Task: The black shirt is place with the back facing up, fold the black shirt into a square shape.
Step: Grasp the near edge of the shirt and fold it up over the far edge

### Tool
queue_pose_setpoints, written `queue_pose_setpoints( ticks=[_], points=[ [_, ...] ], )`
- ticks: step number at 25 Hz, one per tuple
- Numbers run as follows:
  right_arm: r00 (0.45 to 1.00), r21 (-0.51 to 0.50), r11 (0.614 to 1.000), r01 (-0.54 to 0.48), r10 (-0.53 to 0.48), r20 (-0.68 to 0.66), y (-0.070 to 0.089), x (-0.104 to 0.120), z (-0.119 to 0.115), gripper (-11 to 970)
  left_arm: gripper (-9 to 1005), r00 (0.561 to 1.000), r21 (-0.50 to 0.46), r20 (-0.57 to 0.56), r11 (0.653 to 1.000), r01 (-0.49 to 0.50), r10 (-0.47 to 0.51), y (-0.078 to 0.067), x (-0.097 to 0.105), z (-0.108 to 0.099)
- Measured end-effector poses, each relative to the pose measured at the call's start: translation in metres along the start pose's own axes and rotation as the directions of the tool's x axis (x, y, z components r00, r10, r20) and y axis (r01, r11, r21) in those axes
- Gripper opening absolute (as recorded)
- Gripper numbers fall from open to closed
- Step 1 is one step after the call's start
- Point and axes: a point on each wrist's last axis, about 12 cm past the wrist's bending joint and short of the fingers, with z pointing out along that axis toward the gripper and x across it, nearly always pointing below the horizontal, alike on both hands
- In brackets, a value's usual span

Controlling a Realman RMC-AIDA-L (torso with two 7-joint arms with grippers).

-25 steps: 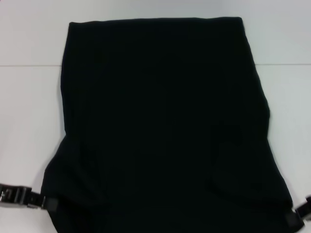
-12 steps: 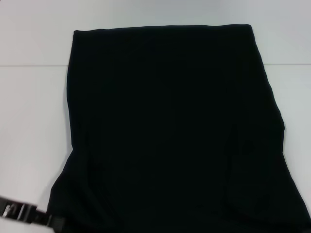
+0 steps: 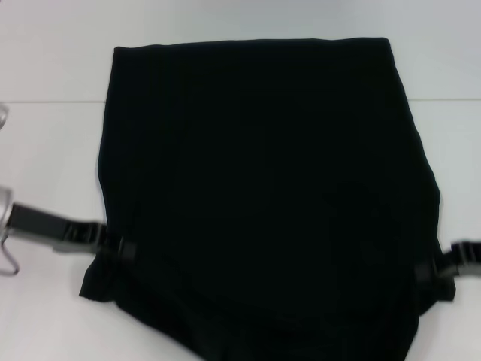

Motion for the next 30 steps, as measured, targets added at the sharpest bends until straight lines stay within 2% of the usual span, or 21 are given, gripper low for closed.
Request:
queue_pose_setpoints(
  ticks=[9,15,20,25,30],
  points=[
    [0.981,0.074,0.997,-0.013,-0.002,0.193,-0.004,-0.039,0.005,73,62,0.992,-0.158,0.127,0.987,0.013,0.007,-0.005,-0.05,0.023],
    [0.937,0.128,0.991,-0.05,0.003,0.349,-0.01,-0.06,0.009,75,62,0.973,-0.3,0.23,0.953,0.047,0.024,-0.004,-0.073,0.032],
    [0.886,0.211,0.973,-0.095,-0.014,0.463,-0.015,-0.08,0.017,76,63,0.956,-0.361,0.287,0.932,0.043,0.067,-0.003,-0.082,0.038],
    [0.87,0.237,0.966,-0.103,-0.028,0.492,-0.013,-0.089,0.023,78,63,0.939,-0.39,0.331,0.92,0.043,0.096,-0.004,-0.089,0.04],
    [0.854,0.312,0.945,-0.095,-0.084,0.514,-0.013,-0.099,0.028,80,62,0.926,-0.423,0.349,0.906,0.015,0.147,-0.005,-0.094,0.043]
  ],
)
